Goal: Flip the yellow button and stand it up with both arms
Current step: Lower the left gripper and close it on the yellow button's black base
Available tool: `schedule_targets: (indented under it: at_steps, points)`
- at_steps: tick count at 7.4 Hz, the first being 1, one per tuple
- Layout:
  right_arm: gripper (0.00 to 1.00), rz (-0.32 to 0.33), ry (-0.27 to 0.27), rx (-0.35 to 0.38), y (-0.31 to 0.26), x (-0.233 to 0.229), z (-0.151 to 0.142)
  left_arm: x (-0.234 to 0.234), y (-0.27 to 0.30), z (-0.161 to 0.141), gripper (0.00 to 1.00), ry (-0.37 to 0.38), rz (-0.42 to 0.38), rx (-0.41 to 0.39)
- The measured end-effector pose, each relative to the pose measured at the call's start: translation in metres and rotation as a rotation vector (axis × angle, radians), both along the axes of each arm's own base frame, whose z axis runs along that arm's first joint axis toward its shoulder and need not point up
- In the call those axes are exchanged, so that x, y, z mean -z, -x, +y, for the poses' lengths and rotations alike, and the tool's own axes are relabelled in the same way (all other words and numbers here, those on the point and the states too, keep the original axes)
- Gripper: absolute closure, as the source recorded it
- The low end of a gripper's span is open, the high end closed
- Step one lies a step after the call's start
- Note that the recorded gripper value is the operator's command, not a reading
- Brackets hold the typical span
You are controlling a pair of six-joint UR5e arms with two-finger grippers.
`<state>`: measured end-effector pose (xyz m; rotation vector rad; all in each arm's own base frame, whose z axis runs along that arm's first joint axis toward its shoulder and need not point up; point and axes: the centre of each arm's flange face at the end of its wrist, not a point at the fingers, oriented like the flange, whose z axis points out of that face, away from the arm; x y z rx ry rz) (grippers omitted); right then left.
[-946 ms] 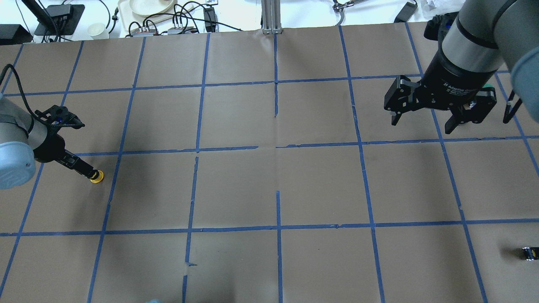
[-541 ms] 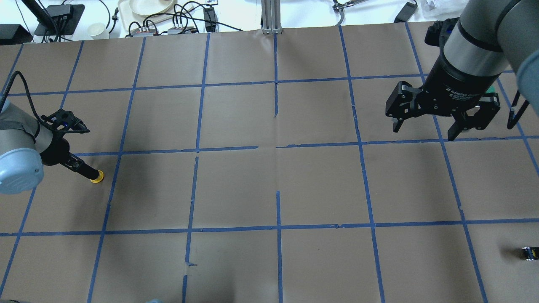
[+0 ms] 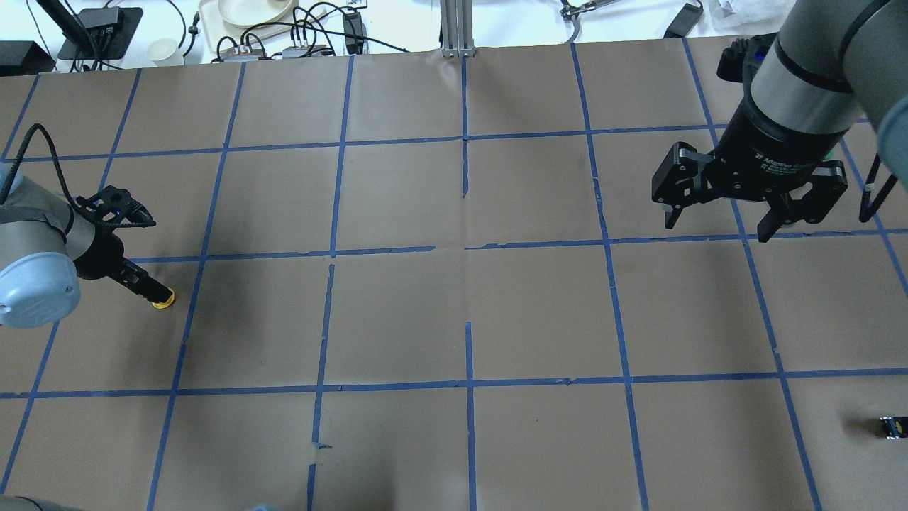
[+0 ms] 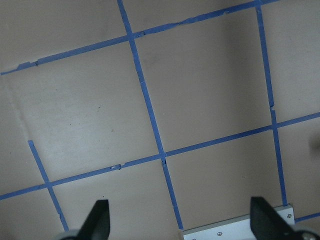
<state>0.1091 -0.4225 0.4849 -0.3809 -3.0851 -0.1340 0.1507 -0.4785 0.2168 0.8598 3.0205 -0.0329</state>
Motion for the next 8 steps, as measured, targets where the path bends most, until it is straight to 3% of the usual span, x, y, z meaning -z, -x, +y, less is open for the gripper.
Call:
schedule_targets:
  at_steps: [2, 3, 6, 8]
  points:
    - [0.0, -0.002, 0.009, 0.006, -0.001, -0.007, 0.007, 0.0, 0.0, 0.0, 0.62, -0.003, -0.001, 0.013]
    - [0.0, -0.005, 0.012, 0.011, -0.001, -0.008, 0.013, 0.001, 0.0, 0.0, 0.77, -0.006, -0.002, 0.017]
    - [0.0, -0.009, 0.008, 0.058, -0.001, -0.004, 0.017, -0.007, -0.002, -0.005, 0.85, 0.012, -0.006, 0.015]
    - [0.0, -0.009, 0.011, 0.091, 0.006, -0.005, 0.016, -0.029, 0.01, -0.012, 0.85, 0.046, 0.08, -0.004]
